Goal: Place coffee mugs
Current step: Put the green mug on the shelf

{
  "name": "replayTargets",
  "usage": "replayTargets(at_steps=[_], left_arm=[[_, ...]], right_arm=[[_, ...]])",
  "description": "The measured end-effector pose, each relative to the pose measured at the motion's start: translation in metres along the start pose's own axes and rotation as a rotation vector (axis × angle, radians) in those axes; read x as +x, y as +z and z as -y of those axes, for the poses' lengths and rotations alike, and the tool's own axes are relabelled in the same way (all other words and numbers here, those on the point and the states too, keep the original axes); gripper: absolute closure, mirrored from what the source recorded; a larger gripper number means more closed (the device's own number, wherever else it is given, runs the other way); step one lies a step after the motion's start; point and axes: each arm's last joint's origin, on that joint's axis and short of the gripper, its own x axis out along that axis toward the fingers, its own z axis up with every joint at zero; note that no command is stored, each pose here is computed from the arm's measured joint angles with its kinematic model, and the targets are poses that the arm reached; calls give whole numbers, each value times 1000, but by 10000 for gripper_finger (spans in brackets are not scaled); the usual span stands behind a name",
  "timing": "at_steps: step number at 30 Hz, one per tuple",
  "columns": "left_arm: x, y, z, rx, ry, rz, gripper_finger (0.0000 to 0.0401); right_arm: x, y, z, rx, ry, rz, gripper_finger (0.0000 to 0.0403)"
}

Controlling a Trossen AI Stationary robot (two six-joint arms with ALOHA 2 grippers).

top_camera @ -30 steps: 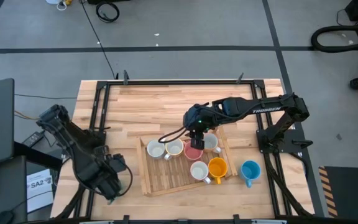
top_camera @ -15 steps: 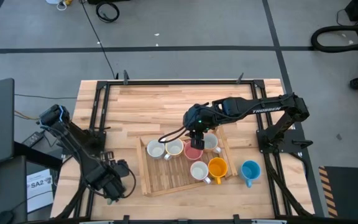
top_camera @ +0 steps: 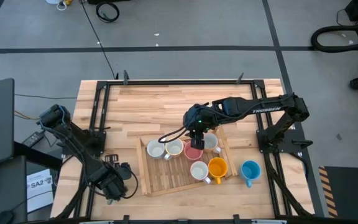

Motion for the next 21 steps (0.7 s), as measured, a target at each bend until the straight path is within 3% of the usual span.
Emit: replayTargets(at_steps=[11,21], left_arm=[[0,0,0,3,3,3,190],[0,0,0,3,2,3,276]], right_arm=[[0,0,0,0,0,0,246],[0,0,0,0,0,0,246]])
